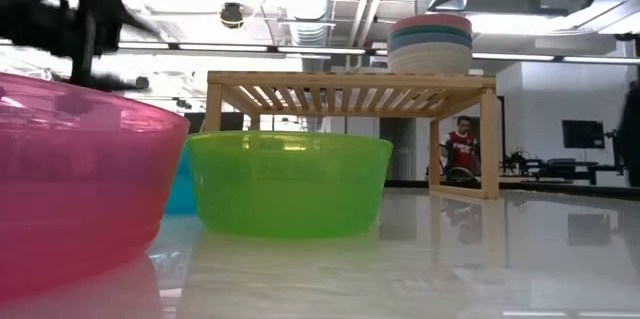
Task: Place and stack bowls onto a shelf
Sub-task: Put the light blue bowl on the shelf
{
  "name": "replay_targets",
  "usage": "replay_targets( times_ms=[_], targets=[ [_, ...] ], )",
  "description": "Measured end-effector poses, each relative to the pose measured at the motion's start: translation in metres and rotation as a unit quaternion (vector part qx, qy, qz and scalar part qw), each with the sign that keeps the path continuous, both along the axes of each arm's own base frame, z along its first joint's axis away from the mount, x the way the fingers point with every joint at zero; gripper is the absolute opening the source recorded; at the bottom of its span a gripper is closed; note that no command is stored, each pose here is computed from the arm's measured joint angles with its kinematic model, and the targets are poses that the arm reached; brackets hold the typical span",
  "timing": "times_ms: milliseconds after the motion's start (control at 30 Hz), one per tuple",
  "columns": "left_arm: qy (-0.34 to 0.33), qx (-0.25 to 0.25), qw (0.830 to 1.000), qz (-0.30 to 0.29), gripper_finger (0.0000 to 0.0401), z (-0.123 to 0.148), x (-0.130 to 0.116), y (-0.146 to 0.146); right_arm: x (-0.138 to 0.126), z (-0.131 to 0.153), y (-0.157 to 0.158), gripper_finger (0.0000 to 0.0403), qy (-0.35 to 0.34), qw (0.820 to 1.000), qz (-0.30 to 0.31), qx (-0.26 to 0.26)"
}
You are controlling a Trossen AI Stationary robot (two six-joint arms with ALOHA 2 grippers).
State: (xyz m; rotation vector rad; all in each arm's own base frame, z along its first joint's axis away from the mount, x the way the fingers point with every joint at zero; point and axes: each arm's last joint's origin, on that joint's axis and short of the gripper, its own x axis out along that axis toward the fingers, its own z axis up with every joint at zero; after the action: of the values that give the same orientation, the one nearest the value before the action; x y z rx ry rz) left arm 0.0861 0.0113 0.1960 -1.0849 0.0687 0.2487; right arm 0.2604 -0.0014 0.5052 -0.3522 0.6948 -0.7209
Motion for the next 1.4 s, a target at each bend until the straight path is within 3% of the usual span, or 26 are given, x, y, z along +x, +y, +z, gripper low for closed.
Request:
replay_targets(
  times_ms=[100, 233, 467, 700, 867, 1233, 1400],
  targets=[
    [-0.055, 0.001, 0.997, -0.051, 0.0332, 0.012, 0.006, -0.003, -0.013, 0.011, 0.009, 0.0082, -0.038, 0.999, 0.007, 0.02],
    [-0.073, 0.016, 0.995, -0.058, 0.0332, 0.017, 0.016, -0.004, -0.027, 0.011, 0.017, 0.0088, -0.031, 0.999, 0.016, 0.035],
    [0.09, 0.021, 0.99, -0.107, 0.0332, 0.004, 0.044, -0.012, -0.037, 0.01, 0.028, 0.0125, -0.036, 0.997, 0.025, 0.062],
    [0.215, 0.053, 0.957, -0.185, 0.0332, 0.008, 0.086, -0.028, -0.043, 0.013, 0.037, 0.0185, -0.046, 0.995, 0.047, 0.073],
    [0.332, 0.064, 0.918, -0.206, 0.0332, -0.002, 0.109, -0.039, -0.044, 0.013, 0.037, 0.02, -0.046, 0.995, 0.049, 0.076],
    [0.426, 0.075, 0.881, -0.19, 0.0332, -0.043, 0.138, -0.057, -0.043, 0.011, 0.04, 0.0189, -0.03, 0.988, 0.093, 0.119],
    [0.435, 0.07, 0.878, -0.191, 0.0331, -0.06, 0.149, -0.069, -0.043, 0.011, 0.04, 0.0187, -0.03, 0.988, 0.094, 0.121]
  ],
)
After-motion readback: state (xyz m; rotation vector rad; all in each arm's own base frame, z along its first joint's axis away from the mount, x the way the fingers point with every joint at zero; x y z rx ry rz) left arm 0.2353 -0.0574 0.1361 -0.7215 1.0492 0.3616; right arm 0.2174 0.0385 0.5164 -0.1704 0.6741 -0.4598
